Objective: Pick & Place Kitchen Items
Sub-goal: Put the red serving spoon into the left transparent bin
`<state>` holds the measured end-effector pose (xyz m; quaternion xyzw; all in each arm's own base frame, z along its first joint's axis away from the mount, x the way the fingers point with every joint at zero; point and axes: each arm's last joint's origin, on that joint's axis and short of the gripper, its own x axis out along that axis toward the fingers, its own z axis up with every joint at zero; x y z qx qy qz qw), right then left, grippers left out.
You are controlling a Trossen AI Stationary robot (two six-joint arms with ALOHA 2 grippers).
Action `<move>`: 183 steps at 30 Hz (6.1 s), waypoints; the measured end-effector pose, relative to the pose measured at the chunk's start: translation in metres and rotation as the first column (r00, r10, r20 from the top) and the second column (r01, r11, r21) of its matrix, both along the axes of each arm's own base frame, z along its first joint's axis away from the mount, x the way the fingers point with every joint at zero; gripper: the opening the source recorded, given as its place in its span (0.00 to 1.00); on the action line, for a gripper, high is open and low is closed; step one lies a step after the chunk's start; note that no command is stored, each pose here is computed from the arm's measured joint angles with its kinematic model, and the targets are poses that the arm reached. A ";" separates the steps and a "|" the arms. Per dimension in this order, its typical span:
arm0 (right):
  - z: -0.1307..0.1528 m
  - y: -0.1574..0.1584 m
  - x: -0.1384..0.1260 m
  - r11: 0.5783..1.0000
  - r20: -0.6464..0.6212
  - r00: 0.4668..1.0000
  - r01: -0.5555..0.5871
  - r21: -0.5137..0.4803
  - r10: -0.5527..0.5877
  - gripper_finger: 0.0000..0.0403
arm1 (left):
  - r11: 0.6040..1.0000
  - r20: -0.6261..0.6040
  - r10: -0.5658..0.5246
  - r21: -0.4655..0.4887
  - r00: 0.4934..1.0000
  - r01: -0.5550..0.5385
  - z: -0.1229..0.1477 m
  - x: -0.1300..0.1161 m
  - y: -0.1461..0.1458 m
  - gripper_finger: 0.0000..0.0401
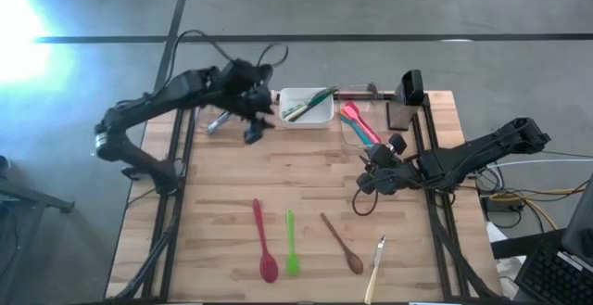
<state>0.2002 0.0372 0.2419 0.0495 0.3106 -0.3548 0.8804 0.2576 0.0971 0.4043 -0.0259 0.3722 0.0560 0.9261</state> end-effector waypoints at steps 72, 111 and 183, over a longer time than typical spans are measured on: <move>0.003 0.001 0.004 1.000 0.052 0.999 -0.003 0.020 0.002 0.21 | 0.655 -0.654 -0.602 -0.075 0.459 0.752 -0.281 0.045 -0.252 0.38; 0.003 0.002 0.005 1.000 0.063 0.998 -0.004 0.024 0.002 0.22 | 0.640 -0.419 -0.760 -0.349 0.497 0.685 -0.242 0.047 -0.240 0.12; -0.017 0.003 0.000 0.990 -0.002 0.998 -0.061 0.129 0.061 0.15 | 0.897 -0.032 0.415 0.184 0.909 -0.403 -0.125 -0.074 0.096 0.12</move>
